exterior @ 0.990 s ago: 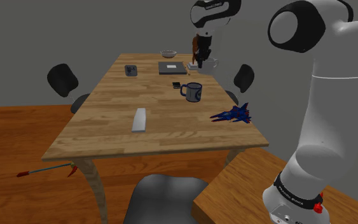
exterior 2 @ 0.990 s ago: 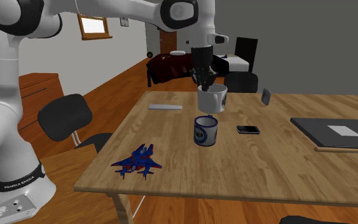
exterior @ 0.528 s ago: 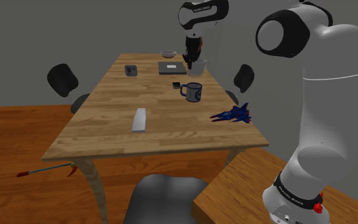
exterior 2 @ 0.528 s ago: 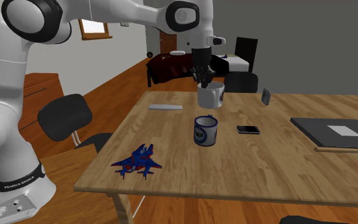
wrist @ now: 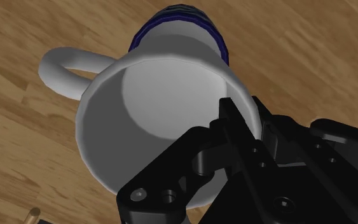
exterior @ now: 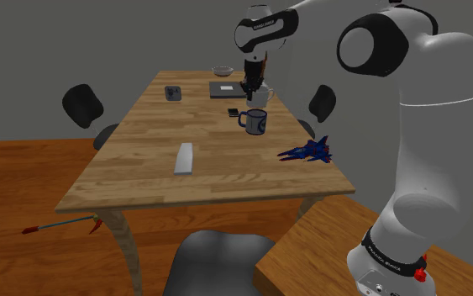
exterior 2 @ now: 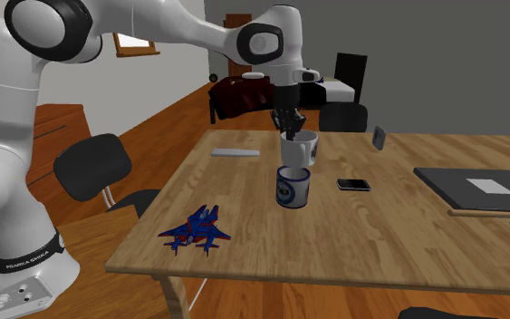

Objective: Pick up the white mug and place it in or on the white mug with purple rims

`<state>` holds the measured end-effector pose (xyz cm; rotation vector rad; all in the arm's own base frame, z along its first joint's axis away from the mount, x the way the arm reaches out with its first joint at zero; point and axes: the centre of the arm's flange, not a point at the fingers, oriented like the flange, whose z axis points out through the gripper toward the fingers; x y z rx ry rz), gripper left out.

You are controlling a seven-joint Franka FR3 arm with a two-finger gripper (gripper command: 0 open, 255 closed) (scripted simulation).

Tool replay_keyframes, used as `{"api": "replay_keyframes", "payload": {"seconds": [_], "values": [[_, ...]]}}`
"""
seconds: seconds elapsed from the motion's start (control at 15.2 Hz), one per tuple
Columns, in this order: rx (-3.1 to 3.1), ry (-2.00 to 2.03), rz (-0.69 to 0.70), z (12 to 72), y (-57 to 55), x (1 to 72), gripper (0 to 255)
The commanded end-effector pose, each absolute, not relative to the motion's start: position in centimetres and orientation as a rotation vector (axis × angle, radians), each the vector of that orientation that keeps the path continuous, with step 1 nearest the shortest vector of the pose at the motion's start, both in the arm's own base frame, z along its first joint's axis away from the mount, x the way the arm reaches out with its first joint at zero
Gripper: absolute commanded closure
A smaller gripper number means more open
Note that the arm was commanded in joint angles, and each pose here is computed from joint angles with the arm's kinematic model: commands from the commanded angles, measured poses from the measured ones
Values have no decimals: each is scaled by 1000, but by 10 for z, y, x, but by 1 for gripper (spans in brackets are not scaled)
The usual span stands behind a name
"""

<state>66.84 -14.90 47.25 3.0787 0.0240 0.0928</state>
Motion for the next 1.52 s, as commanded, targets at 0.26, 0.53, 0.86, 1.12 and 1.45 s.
{"api": "replay_keyframes", "payload": {"seconds": [0.26,0.53,0.86,1.12,1.45], "values": [[3078,24,94,440,-149,668,255],[3078,24,94,440,-149,668,255],[3078,24,94,441,-149,668,0],[3078,24,94,440,-149,668,0],[3078,24,94,490,-146,665,0]]}}
